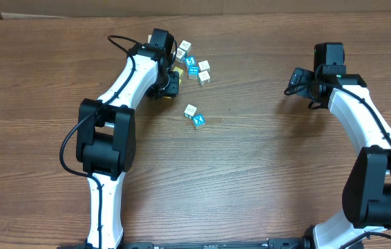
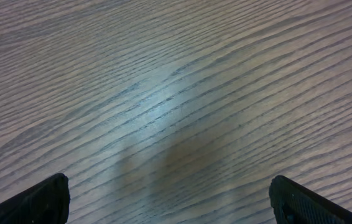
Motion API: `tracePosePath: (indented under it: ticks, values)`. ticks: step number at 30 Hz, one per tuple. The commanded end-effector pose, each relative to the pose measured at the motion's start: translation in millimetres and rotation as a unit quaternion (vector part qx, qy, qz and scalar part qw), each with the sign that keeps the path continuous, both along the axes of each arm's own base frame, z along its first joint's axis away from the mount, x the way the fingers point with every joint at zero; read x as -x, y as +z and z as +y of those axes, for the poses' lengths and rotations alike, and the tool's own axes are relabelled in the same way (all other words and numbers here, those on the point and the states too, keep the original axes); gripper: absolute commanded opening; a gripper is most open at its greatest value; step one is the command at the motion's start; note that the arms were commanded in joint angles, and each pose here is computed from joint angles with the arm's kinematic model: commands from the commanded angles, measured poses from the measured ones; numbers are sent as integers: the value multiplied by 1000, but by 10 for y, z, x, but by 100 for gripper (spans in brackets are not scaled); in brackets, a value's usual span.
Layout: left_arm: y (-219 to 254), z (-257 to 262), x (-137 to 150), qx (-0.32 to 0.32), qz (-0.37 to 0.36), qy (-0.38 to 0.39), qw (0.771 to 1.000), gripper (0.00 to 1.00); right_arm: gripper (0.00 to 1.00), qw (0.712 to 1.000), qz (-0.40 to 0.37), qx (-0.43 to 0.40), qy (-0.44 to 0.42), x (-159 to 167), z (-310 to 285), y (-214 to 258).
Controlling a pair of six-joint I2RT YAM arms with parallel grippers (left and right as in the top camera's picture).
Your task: Form a circle
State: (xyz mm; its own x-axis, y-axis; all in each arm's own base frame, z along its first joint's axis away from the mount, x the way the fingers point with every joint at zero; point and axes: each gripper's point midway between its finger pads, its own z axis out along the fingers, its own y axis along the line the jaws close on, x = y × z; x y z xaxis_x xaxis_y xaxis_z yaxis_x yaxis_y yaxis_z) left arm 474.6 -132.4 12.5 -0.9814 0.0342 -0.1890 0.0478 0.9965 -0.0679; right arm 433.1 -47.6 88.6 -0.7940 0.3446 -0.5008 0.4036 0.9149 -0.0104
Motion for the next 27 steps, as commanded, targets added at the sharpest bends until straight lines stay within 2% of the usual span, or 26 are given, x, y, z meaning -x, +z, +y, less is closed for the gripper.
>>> tracePosePath:
  ticks: [1, 5, 10, 17, 21, 27]
  values:
    - [8, -24, -40, -5, -7, -11, 1000, 41, 100, 1000, -13, 4, -3, -35, -25, 91]
    - [8, -24, -41, -5, -7, -11, 1000, 33, 100, 1000, -13, 3, -3, -35, -24, 91]
    - [54, -11, 8, -6, -1, -11, 1000, 31, 100, 1000, -13, 3, -3, -35, -24, 91]
    - [384, 23, 153, -6, 4, -11, 1000, 20, 100, 1000, -13, 3, -3, -35, -24, 93]
    - [617, 15, 343, 7, 22, -11, 1000, 21, 100, 1000, -13, 3, -3, -35, -24, 91]
    - [712, -2, 771, 22, 96, -41, 994, 22, 100, 1000, -13, 4, -3, -35, -25, 91]
